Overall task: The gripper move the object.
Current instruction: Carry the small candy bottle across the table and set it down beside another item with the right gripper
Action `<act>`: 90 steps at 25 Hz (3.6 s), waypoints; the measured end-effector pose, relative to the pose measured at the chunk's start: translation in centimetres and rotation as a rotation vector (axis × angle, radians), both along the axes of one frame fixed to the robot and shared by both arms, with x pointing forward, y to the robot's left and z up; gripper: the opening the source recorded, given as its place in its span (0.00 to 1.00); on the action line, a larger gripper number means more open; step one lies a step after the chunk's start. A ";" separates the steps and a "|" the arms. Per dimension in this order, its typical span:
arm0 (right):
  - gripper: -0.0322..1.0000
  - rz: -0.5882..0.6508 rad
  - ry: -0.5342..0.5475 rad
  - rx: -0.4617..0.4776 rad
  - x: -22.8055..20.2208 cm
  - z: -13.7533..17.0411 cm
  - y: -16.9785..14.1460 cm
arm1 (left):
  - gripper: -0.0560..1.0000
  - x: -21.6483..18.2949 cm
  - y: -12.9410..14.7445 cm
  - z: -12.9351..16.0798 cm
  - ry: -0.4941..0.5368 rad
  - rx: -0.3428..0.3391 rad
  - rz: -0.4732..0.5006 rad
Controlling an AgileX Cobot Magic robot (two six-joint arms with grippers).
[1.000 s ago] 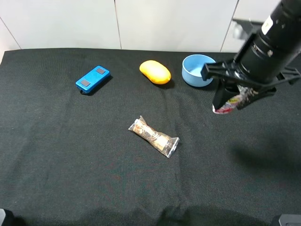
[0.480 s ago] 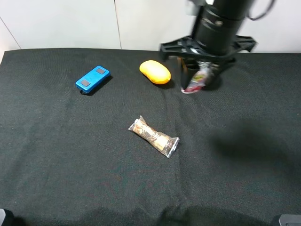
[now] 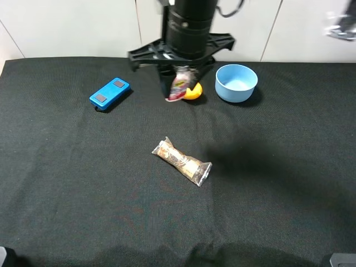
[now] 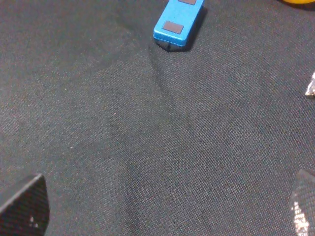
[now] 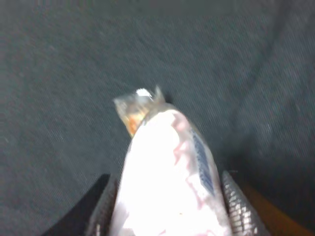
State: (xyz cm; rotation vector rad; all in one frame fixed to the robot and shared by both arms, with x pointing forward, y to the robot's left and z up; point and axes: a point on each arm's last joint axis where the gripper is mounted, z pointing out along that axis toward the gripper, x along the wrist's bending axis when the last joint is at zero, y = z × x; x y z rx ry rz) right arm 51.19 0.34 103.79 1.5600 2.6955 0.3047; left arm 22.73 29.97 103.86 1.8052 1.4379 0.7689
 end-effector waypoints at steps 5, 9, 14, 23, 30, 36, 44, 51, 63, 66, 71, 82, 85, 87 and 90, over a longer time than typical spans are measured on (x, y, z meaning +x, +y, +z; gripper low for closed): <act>0.36 0.042 -0.016 0.009 0.8 -0.8 2.3 | 0.97 0.0 0.0 0.0 0.000 0.000 0.000; 0.36 0.056 -0.022 0.020 1.6 -1.5 3.6 | 0.97 0.0 0.0 0.0 0.000 0.000 0.000; 0.36 0.084 -0.027 0.029 2.7 -2.6 5.0 | 0.97 0.0 0.0 0.0 0.000 0.000 0.000; 0.36 0.102 -0.039 0.048 4.5 -4.8 7.2 | 0.97 0.0 0.0 0.0 0.000 0.000 0.000; 0.36 0.100 -0.069 0.078 5.7 -6.8 8.5 | 0.97 0.0 0.0 0.0 0.000 0.000 0.000; 0.36 0.094 -0.122 0.132 6.5 -8.3 9.4 | 0.97 0.0 0.0 0.0 0.000 0.000 0.000; 0.36 0.072 -0.141 0.157 7.7 -10.7 9.6 | 0.97 0.0 0.0 0.0 0.000 0.000 0.000; 0.36 0.048 -0.148 0.165 8.8 -12.0 9.1 | 0.97 0.0 0.0 0.0 0.000 0.000 0.000; 0.36 0.026 -0.136 0.152 9.8 -14.6 8.7 | 0.97 0.0 0.0 0.0 0.000 0.000 0.000; 0.36 0.024 -0.132 0.154 9.7 -14.8 8.7 | 0.97 0.0 0.0 0.0 0.000 0.000 0.000; 0.36 0.024 -0.133 0.155 9.8 -14.9 8.7 | 0.97 0.0 0.0 0.0 0.000 0.000 0.000; 0.36 0.024 -0.133 0.155 9.8 -14.9 8.7 | 0.97 0.0 0.0 0.0 0.000 0.000 0.000; 0.44 0.024 -0.133 0.155 9.8 -14.9 8.7 | 0.97 0.0 0.0 0.0 0.000 0.000 0.000; 0.52 0.024 -0.134 0.156 9.8 -14.9 8.7 | 0.97 0.0 0.0 0.0 0.000 0.000 0.000; 0.64 0.024 -0.134 0.156 9.8 -14.9 8.7 | 0.97 0.0 0.0 0.0 0.000 0.000 0.000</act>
